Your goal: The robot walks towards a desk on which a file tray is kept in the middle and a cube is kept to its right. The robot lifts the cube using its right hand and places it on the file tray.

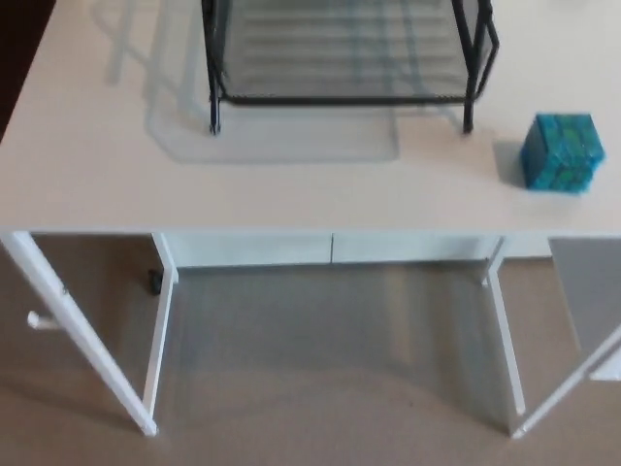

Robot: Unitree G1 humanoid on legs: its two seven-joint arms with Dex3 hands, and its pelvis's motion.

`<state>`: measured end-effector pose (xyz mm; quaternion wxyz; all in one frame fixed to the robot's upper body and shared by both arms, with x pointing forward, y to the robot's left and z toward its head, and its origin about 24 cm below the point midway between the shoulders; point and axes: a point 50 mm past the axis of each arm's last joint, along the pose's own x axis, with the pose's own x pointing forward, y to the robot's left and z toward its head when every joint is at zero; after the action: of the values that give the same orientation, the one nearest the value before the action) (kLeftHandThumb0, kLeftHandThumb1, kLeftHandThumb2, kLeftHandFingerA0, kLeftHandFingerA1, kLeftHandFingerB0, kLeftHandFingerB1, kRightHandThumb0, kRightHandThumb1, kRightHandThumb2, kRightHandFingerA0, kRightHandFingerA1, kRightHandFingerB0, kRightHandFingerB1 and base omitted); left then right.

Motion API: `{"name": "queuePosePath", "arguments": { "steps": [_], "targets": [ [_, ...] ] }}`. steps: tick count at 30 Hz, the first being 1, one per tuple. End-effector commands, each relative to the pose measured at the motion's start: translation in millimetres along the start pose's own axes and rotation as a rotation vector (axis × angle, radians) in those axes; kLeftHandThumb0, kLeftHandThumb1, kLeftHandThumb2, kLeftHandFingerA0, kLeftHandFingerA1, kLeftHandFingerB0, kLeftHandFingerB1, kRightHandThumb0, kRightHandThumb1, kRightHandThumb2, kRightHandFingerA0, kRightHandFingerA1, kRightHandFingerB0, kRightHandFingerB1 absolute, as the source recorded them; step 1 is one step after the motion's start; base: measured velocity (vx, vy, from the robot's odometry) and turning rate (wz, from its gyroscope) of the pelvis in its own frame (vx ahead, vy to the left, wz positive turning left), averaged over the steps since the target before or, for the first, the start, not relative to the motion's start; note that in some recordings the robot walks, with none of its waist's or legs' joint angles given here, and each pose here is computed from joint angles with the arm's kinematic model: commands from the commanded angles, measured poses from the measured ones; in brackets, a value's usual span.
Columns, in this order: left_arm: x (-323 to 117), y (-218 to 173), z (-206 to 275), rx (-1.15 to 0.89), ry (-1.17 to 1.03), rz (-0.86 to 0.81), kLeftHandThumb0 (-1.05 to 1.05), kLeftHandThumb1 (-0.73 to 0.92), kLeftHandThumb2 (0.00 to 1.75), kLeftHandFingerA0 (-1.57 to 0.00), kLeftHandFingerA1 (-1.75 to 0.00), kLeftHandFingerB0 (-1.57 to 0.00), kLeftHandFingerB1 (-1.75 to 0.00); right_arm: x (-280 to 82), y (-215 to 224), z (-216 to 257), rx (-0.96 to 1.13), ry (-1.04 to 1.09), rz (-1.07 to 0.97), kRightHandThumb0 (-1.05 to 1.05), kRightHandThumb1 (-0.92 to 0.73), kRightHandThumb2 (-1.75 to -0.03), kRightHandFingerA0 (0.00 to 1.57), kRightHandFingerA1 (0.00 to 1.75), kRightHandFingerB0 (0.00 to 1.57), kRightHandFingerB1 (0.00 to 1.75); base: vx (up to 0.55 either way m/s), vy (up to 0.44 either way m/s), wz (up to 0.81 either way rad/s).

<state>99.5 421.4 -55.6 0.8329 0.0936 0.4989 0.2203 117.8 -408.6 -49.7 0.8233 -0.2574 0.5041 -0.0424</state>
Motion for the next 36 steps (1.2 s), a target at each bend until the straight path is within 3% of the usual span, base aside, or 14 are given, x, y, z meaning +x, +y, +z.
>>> {"name": "queuePosePath", "arguments": {
  "steps": [1,2,3,5,6,7,8,9,10,11,16,20,29,36],
  "targets": [
    [0.4,0.4,3.8,-0.027,-0.023,0.008,-1.05,0.03,1.16,-0.77,-1.33,-0.02,-0.97,-0.9,-8.7,1.6,-0.099,0.044,-0.005,-0.73,-0.54,-0.95,0.00,0.27,0.07,0.25,0.32,-0.282,0.19],
    [0.2,0.6,3.8,-0.017,-0.024,0.007,-1.05,0.81,0.98,-0.51,-1.50,-0.18,-1.46,-0.5,-7.0,-0.9,-0.043,0.028,-0.022,-0.64,-0.65,-0.59,0.06,0.30,0.12,0.26,0.31,-0.251,0.32],
    [0.2,0.9,5.2,-0.015,-0.029,0.006,-1.05,0.61,1.40,-0.59,-1.29,-0.29,-1.16,0.8,-4.6,0.1,0.056,-0.002,-0.037,-0.59,-0.62,-0.61,0.06,0.30,0.10,0.23,0.31,-0.255,-0.16],
    [0.3,0.7,6.3,-0.026,-0.033,0.007,-1.05,0.61,1.40,-0.59,-1.30,-0.28,-1.16,-1.3,-9.4,3.1,0.081,-0.012,-0.024,-0.57,-0.61,-0.60,0.09,0.30,0.13,0.26,0.30,-0.238,-0.01],
    [0.3,0.9,6.7,-0.027,-0.034,0.004,-1.05,0.60,1.40,-0.59,-1.31,-0.26,-1.16,-1.9,-11.3,5.1,-0.123,0.022,-0.016,-0.83,-0.60,-0.95,0.02,0.28,0.08,0.19,0.29,-0.220,-0.12],
    [0.1,1.5,5.4,-0.057,-0.031,0.007,-1.05,0.59,1.40,-0.57,-1.31,-0.21,-1.14,-1.9,-11.5,3.6,-0.046,0.023,-0.016,-0.74,-0.49,-0.85,0.02,0.30,0.06,0.27,0.28,-0.209,-0.05],
    [0.2,1.6,4.3,-0.075,-0.028,0.015,-1.05,0.79,0.97,-0.40,-1.55,-0.10,-1.47,-1.7,-11.1,2.6,0.024,0.017,-0.016,-0.74,-0.49,-0.85,0.02,0.30,0.06,0.27,0.29,-0.205,-0.12],
    [-0.1,2.1,3.0,-0.070,-0.025,0.016,-1.05,0.82,0.93,-0.39,-1.54,-0.12,-1.46,-1.6,-10.7,2.4,0.022,0.019,-0.014,-0.74,-0.49,-0.85,0.02,0.30,0.06,0.27,0.28,-0.198,-0.18],
    [-0.2,2.5,2.5,-0.057,-0.024,0.024,-1.05,0.60,1.39,-0.56,-1.28,-0.23,-1.12,-1.5,-10.6,2.4,0.022,0.019,-0.014,-0.74,-0.49,-0.85,0.02,0.30,0.06,0.27,0.28,-0.193,-0.21],
    [-0.3,2.9,1.9,-0.064,-0.022,0.024,-1.05,0.81,0.96,-0.39,-1.53,-0.10,-1.44,-1.4,-10.3,2.4,0.021,0.021,-0.013,-0.74,-0.49,-0.85,0.02,0.30,0.06,0.27,0.29,-0.179,-0.17],
    [-1.3,4.1,-2.0,-0.074,-0.018,0.022,-1.05,0.85,0.98,-0.38,-1.44,-0.02,-1.22,-0.9,-8.4,1.5,0.015,0.029,-0.006,-0.74,-0.49,-0.85,0.02,0.30,0.06,0.27,0.27,0.196,-0.17],
    [-2.0,6.3,-3.0,-0.083,-0.015,0.031,-1.05,0.78,0.99,-0.39,-1.47,-0.06,-1.45,0.0,-7.4,2.8,0.013,0.031,-0.003,-0.74,-0.49,-0.85,0.02,0.30,0.06,0.27,0.17,0.172,0.00],
    [-2.6,7.9,-5.1,-0.085,-0.003,0.043,-1.05,0.84,0.91,-0.35,-1.38,-0.10,-1.29,1.5,-7.3,6.7,0.007,0.033,-0.001,-0.74,-0.49,-0.85,0.02,0.30,0.06,0.27,0.01,-0.026,0.00],
    [-2.9,8.4,-5.9,-0.117,-0.011,0.041,-1.05,0.78,0.96,-0.36,-1.46,-0.04,-1.42,3.7,-7.1,12.4,0.002,0.030,0.001,-0.74,-0.49,-0.85,0.02,0.30,0.06,0.27,-0.01,-0.030,-0.01]
  ]
}}
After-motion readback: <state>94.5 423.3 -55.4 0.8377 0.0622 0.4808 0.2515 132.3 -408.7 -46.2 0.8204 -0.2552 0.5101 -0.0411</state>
